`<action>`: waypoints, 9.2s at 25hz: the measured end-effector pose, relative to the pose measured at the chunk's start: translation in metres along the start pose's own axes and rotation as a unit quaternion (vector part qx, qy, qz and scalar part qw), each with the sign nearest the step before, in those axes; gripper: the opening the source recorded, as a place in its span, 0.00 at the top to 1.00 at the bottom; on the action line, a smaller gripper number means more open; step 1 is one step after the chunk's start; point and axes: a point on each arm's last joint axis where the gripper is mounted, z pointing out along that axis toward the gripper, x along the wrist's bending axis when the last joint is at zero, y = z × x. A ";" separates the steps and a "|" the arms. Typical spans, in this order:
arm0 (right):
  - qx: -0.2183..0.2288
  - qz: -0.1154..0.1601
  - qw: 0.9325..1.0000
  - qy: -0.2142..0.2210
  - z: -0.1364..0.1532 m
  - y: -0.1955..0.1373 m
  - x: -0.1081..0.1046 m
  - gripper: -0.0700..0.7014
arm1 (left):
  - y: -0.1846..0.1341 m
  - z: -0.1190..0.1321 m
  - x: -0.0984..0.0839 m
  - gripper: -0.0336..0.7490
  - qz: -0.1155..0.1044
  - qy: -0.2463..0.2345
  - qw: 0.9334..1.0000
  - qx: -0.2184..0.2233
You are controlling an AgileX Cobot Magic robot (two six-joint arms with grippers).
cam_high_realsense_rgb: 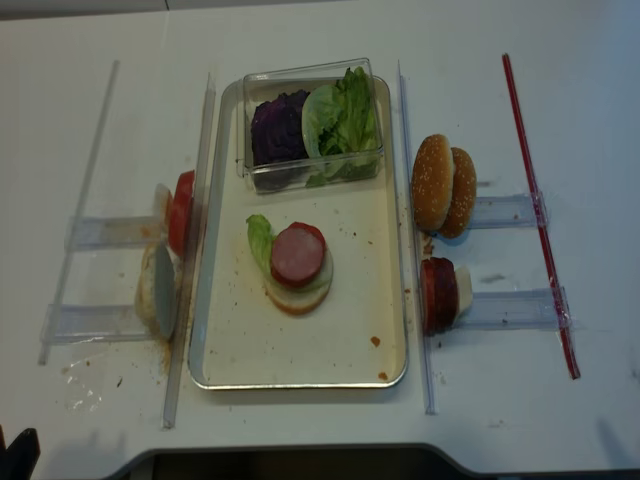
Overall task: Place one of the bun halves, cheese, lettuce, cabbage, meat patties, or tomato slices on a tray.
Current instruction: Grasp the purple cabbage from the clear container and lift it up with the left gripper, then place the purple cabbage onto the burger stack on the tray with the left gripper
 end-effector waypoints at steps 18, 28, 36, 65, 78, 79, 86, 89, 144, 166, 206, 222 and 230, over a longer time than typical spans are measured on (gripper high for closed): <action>0.000 0.000 1.000 0.000 0.000 0.000 0.000 0.32 | 0.000 0.000 0.000 0.67 0.000 0.000 1.000 0.000; 0.000 0.000 1.000 0.000 0.000 0.000 0.000 0.32 | 0.000 0.000 0.000 0.67 0.000 0.000 1.000 0.000; 0.000 0.000 1.000 0.000 0.000 0.000 0.000 0.32 | 0.000 0.000 0.000 0.52 -0.001 0.000 1.000 0.004; 0.000 0.001 1.000 0.000 0.000 0.000 0.000 0.32 | 0.235 0.136 -0.016 0.32 0.019 -0.075 0.965 0.251; 0.000 0.001 1.000 0.000 0.000 0.000 0.000 0.32 | 0.271 0.267 -0.092 0.32 0.102 -0.121 0.940 0.301; 0.000 0.001 1.000 0.000 0.000 0.000 0.000 0.32 | 0.269 0.277 -0.098 0.32 0.108 -0.124 0.937 0.308; 0.000 0.001 1.000 0.000 0.000 0.000 0.000 0.32 | 0.258 0.330 -0.118 0.32 0.124 -0.124 0.927 0.332; 0.000 0.000 1.000 0.000 0.000 0.000 0.000 0.32 | 0.255 0.344 -0.121 0.32 0.123 -0.123 0.925 0.338; 0.000 -0.002 1.000 0.000 0.000 0.000 0.000 0.32 | 0.244 0.396 -0.135 0.93 0.136 -0.136 0.920 0.340; 0.000 -0.002 1.000 0.000 0.000 0.000 0.000 0.32 | 0.271 0.362 -0.133 0.94 0.101 -0.128 0.937 0.307; 0.000 0.000 1.000 0.000 0.000 0.000 0.000 0.32 | 0.214 0.232 -0.139 0.94 0.125 -0.153 0.909 0.367; 0.000 -0.001 1.000 0.000 0.000 0.000 0.000 0.32 | 0.175 0.263 -0.181 0.94 0.188 -0.155 0.875 0.419; 0.000 -0.001 1.000 0.000 0.000 0.000 0.000 0.32 | 0.174 0.268 -0.180 0.93 0.194 -0.148 0.876 0.417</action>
